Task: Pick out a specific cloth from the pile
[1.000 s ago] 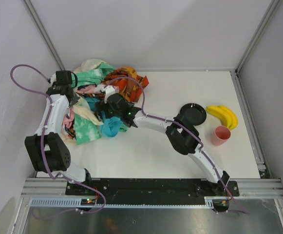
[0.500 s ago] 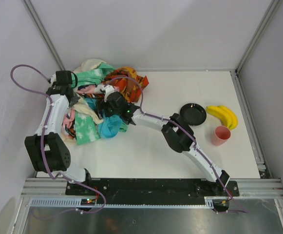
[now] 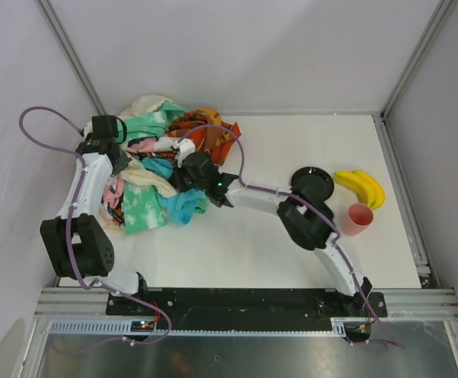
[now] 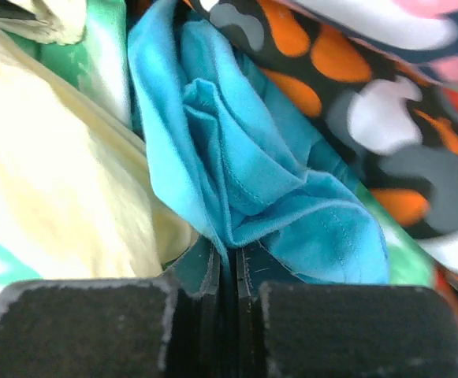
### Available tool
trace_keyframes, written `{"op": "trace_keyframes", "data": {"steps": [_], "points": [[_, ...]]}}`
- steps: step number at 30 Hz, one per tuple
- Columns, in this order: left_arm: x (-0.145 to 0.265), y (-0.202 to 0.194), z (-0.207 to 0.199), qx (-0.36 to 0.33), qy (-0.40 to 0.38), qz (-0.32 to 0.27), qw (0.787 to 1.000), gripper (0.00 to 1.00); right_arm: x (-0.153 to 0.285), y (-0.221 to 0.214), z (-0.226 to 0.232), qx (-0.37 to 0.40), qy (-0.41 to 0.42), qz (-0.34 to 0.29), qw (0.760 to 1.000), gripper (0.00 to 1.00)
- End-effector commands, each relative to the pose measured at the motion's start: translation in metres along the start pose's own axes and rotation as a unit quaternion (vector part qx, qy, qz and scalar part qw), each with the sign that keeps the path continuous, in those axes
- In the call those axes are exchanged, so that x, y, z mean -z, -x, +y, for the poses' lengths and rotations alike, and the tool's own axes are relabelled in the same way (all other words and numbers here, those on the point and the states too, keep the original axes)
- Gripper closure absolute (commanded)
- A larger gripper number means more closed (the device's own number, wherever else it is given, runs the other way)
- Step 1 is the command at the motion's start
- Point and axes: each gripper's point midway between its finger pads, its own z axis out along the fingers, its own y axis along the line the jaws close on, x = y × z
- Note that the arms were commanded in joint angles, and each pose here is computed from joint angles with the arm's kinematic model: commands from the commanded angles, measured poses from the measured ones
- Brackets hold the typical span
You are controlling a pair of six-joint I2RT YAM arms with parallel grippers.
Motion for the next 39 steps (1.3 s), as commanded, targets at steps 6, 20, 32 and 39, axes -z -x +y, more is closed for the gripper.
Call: {"op": "trace_keyframes", "data": {"steps": [6, 20, 32, 39], "points": [[0.02, 0.043, 0.014, 0.047, 0.015, -0.079, 0.996, 0.99, 0.159, 0.101, -0.1, -0.008, -0.147, -0.11, 0.983, 1.0], [0.012, 0.028, -0.018, 0.033, -0.052, -0.031, 0.998, 0.76, 0.351, 0.212, -0.178, 0.041, -0.265, -0.242, 0.933, 1.0], [0.12, 0.006, -0.133, -0.107, -0.176, -0.116, 0.972, 0.01, 0.386, 0.223, -0.283, -0.001, -0.315, -0.272, 0.909, 1.0], [0.168, -0.001, -0.162, -0.146, -0.195, -0.172, 0.954, 0.0, 0.362, 0.18, -0.388, -0.065, -0.354, -0.234, 0.903, 1.0]]}}
